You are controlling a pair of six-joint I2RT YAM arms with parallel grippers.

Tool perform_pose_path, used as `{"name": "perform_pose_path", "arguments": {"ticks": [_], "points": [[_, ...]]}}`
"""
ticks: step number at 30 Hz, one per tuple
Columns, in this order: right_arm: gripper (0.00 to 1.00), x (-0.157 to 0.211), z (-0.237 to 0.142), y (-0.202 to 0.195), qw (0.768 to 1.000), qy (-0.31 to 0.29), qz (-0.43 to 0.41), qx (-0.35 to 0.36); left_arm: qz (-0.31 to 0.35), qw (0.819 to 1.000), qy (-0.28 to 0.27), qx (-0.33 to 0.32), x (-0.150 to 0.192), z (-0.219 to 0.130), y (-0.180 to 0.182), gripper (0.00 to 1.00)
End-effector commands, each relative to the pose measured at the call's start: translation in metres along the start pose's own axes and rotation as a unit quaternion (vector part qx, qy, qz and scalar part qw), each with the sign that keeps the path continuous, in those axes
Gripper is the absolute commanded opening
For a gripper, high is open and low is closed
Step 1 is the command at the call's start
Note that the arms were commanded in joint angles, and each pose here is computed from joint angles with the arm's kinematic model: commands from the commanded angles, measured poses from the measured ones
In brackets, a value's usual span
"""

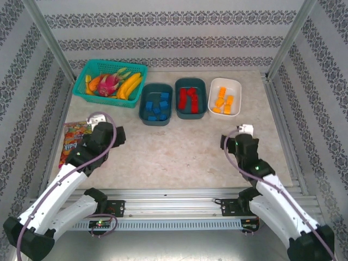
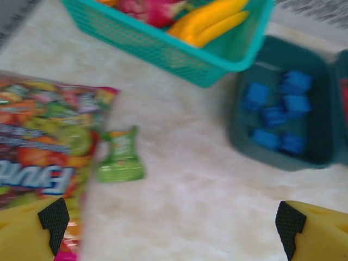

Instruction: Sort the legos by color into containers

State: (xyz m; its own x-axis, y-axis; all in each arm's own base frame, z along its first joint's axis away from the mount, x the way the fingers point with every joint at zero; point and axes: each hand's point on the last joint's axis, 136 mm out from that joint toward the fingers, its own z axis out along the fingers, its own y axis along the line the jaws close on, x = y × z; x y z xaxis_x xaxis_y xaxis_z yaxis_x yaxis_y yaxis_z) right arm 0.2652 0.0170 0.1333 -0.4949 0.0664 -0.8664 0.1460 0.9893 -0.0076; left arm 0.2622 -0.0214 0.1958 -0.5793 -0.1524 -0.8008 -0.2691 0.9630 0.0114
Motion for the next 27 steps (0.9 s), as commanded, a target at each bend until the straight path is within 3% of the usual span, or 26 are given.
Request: {"name": "perform_pose_path", "arguments": {"ticks": [1, 6, 11, 18, 27], "points": [[0.98, -0.025, 0.003, -0.026, 0.993, -0.096, -0.019, 0.060, 0.106, 0.992, -0.041, -0.050, -0.003, 0.020, 0.009, 1.00], [0.98, -0.003, 0.033, -0.036, 0.996, -0.059, -0.008, 0.059, 0.113, 0.991, -0.022, -0.072, 0.019, 0.054, 0.011, 1.00], [0.98, -0.021, 0.070, -0.023, 0.998, -0.053, -0.021, 0.033, 0.098, 0.994, -0.018, -0.053, 0.031, 0.091, 0.011, 1.00], [0.98, -0.059, 0.112, -0.002, 0.995, -0.101, -0.024, -0.014, 0.057, 0.997, -0.039, -0.020, 0.023, 0.139, 0.014, 1.00], [0.98, -0.043, 0.125, -0.007, 0.993, -0.115, -0.001, -0.027, 0.067, 0.993, -0.086, 0.046, -0.009, 0.182, -0.006, 1.00]]}}
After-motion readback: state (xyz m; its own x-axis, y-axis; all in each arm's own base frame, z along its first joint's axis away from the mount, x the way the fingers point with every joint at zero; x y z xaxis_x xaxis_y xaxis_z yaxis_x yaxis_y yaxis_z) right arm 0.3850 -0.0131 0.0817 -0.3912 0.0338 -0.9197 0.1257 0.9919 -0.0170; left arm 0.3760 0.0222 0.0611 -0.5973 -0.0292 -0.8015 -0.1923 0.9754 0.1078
